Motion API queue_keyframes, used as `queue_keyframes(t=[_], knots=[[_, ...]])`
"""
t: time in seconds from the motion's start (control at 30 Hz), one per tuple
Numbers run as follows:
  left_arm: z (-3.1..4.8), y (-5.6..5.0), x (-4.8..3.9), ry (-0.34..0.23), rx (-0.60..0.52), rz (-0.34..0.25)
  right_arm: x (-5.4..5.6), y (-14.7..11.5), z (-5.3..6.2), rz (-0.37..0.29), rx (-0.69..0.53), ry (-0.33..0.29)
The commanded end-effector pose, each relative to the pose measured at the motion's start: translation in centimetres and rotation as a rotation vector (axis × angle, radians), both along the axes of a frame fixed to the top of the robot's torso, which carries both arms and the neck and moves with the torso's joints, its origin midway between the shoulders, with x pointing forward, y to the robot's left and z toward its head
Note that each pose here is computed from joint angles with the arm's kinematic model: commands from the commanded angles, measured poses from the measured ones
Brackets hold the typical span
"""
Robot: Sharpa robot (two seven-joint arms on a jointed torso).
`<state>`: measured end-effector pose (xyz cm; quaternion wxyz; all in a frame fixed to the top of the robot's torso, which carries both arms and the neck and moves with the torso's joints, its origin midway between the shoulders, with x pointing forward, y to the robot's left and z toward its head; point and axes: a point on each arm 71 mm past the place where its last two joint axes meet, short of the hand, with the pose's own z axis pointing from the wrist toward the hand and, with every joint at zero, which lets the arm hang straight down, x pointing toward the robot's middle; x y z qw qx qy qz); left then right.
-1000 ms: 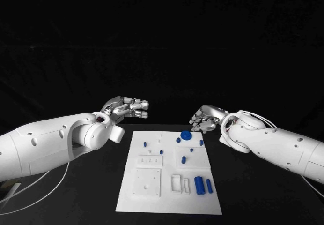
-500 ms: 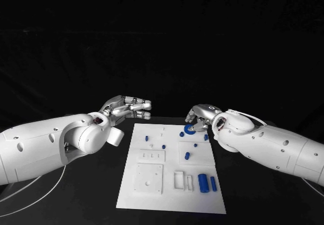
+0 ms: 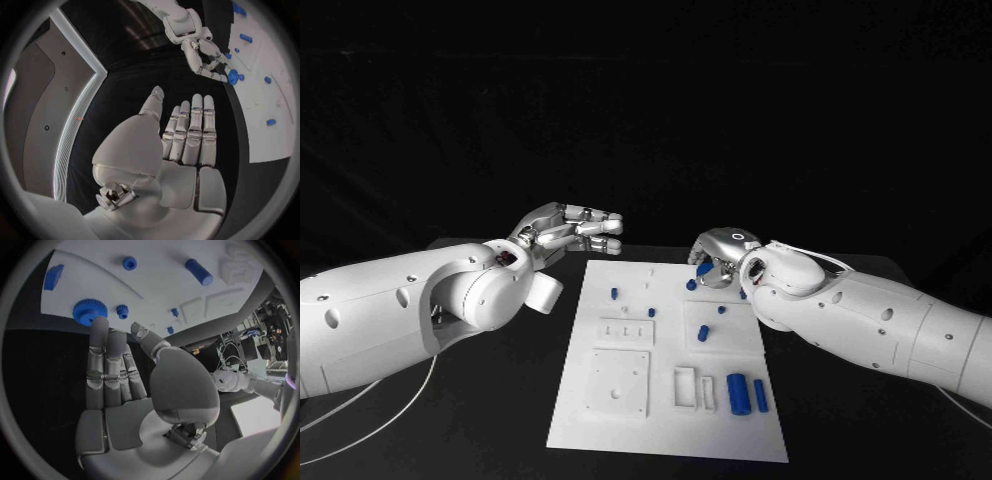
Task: Assemble the parts on the task board
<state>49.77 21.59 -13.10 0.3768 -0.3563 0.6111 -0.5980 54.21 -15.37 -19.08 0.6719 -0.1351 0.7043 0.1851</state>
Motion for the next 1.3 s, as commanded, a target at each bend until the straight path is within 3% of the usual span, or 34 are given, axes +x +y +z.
queue_keyframes(t=[0.03, 0.7, 1.3], knots=[[0.36, -0.3, -0.03, -0.019, -0.004, -0.019, 0.0, 0.2, -0.2, -0.007, -0.046, -0.022], [0.8, -0.4, 0.24, -0.036, 0.003, -0.017, -0.2, 0.6, -2.1, -0.006, -0.075, 0.019], [1.23, -0.3, 0.44, -0.047, 0.004, -0.017, 0.0, 0.3, -3.1, -0.02, -0.075, 0.04]])
